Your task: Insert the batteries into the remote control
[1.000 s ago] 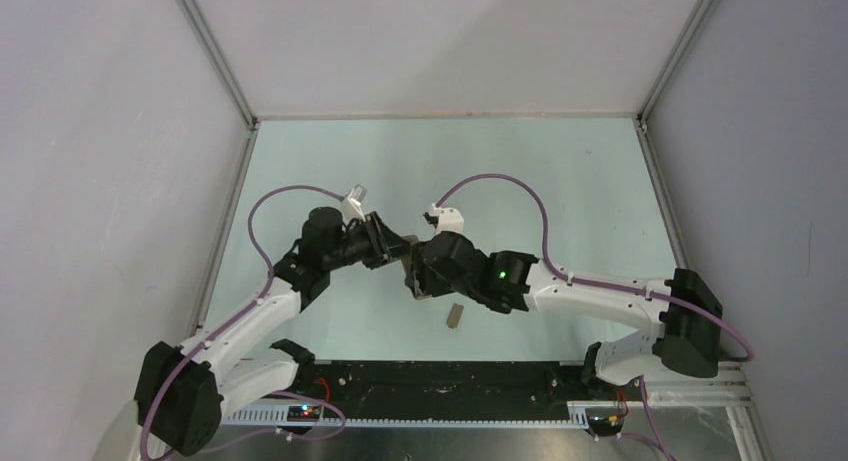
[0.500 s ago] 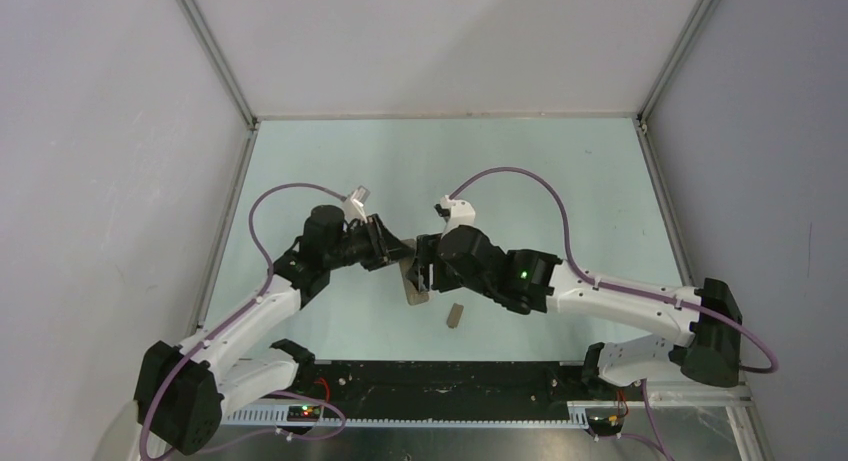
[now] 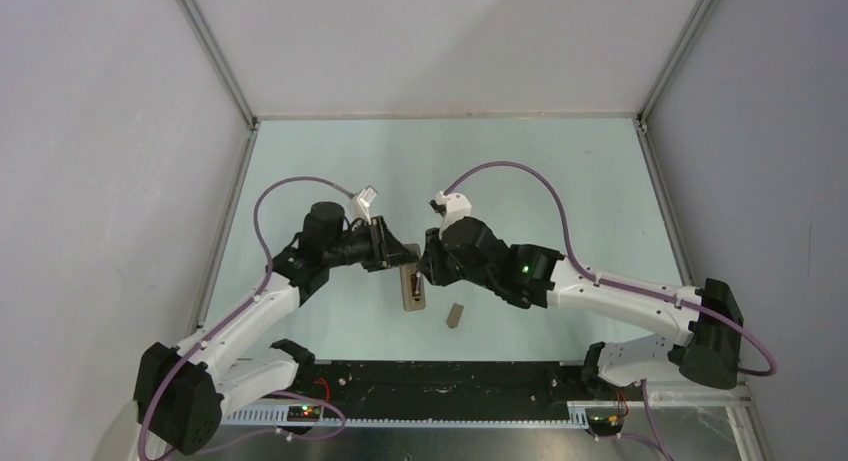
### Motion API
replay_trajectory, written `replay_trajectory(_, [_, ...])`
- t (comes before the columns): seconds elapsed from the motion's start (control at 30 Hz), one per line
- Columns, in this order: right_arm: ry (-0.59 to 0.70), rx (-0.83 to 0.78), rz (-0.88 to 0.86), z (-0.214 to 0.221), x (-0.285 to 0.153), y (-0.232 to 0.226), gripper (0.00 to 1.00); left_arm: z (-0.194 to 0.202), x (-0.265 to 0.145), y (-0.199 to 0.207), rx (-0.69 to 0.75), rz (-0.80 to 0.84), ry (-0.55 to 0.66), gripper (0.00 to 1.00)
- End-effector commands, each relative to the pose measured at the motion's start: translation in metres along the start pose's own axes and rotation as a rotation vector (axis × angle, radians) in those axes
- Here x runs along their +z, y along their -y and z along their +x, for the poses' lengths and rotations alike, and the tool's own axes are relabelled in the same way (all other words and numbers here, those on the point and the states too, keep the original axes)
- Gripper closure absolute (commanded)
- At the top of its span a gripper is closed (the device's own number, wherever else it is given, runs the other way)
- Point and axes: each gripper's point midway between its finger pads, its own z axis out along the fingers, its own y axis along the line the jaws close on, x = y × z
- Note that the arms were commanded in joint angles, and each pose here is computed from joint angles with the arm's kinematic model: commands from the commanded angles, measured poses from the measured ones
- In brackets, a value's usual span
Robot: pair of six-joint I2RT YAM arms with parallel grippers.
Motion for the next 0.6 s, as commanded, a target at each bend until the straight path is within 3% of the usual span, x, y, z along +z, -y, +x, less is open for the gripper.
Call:
replay_trajectory(0.0, [0.018,-0.044,-0.037,-0.007,0.005,-0.006,0.77,-0.006,-0.007,0.025,0.079,0.084,-0.009,1.00])
replay_trajectory(0.57, [-0.069,-0.073,-0.069,0.016,0.018,-0.011,0.88,-0.006,-0.009,0.027,0.101,0.089,-0.005,1.00])
